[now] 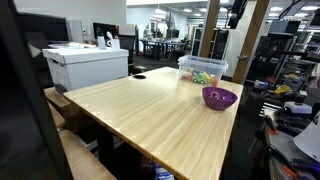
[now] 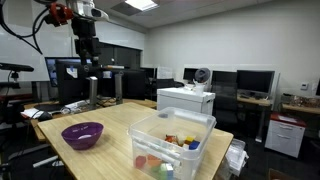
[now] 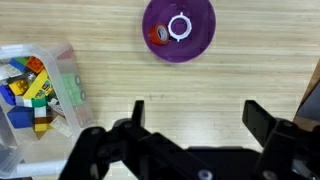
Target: Pour the contents in the purple bowl into the clear container
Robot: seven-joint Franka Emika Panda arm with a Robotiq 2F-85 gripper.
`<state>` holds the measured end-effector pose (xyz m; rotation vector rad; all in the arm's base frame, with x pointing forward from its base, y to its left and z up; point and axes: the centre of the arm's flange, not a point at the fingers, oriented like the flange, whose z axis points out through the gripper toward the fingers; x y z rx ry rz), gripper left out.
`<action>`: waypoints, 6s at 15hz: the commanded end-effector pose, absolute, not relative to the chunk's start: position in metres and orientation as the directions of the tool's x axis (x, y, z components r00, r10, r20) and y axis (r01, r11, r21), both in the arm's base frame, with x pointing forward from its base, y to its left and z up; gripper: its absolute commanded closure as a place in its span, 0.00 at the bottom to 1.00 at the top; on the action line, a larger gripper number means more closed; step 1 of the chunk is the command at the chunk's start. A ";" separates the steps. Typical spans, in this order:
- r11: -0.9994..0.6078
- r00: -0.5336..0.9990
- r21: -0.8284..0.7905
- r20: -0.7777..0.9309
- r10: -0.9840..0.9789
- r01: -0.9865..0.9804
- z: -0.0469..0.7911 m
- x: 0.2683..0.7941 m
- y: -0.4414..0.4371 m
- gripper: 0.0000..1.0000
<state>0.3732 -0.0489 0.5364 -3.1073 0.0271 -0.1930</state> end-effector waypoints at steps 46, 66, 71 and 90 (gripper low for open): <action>-0.976 0.987 0.149 -0.051 0.153 0.159 0.322 0.401 0.038 0.00; -0.913 0.975 0.343 -0.117 0.191 0.220 0.254 0.383 0.078 0.00; -0.926 0.980 0.329 -0.123 0.155 0.188 0.242 0.374 0.074 0.00; -0.922 0.988 0.359 -0.101 0.115 0.144 0.251 0.375 0.064 1.00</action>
